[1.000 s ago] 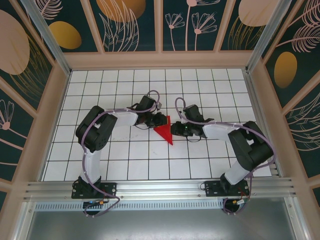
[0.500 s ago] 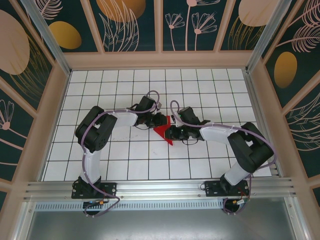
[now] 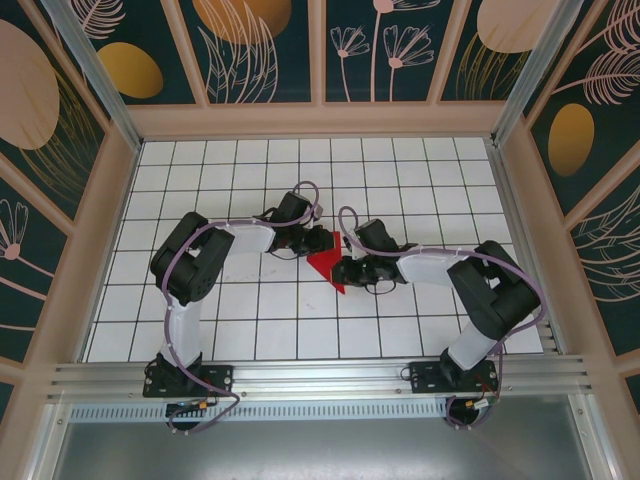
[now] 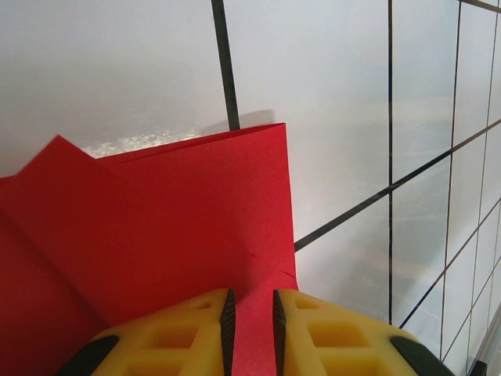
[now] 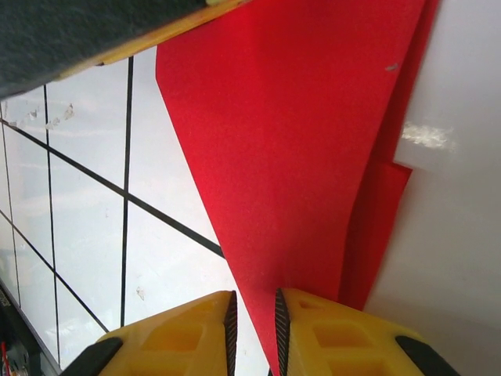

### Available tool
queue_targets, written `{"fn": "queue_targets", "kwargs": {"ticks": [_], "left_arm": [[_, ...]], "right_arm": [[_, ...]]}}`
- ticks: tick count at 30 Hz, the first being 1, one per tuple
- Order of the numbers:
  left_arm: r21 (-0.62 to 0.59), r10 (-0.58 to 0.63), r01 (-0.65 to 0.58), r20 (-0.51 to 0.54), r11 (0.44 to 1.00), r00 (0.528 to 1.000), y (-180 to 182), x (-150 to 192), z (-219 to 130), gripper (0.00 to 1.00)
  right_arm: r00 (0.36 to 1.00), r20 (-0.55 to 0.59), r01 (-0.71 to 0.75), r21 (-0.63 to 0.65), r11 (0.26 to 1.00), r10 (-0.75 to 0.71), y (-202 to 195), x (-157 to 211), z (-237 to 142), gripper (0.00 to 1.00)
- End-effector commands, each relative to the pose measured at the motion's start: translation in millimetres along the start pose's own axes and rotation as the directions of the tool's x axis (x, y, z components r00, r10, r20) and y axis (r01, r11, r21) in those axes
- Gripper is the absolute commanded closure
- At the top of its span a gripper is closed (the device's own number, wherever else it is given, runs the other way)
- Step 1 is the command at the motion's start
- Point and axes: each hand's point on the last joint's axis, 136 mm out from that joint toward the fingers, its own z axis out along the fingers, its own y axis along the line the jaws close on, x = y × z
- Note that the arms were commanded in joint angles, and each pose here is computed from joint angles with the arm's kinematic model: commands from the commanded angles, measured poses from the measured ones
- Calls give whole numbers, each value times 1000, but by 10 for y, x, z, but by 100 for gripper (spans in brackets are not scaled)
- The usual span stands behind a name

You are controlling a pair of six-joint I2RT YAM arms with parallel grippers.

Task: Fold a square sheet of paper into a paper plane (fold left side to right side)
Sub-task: Fourth fold the wing at the center of the table.

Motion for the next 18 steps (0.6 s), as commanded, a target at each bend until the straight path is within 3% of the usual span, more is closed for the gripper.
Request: {"fn": "queue_targets", "kwargs": {"ticks": [1,18], "left_arm": [[-124,-58,49,-70,991,996,404,292,110,76],[-125,-58,49,-68,991,996,400,282,108,77]], "right_arm": [[998,-53,-23,23,999,24,-72,192,58,78],[998,-45,-31,96,995,35,-196,220,31,80]]}}
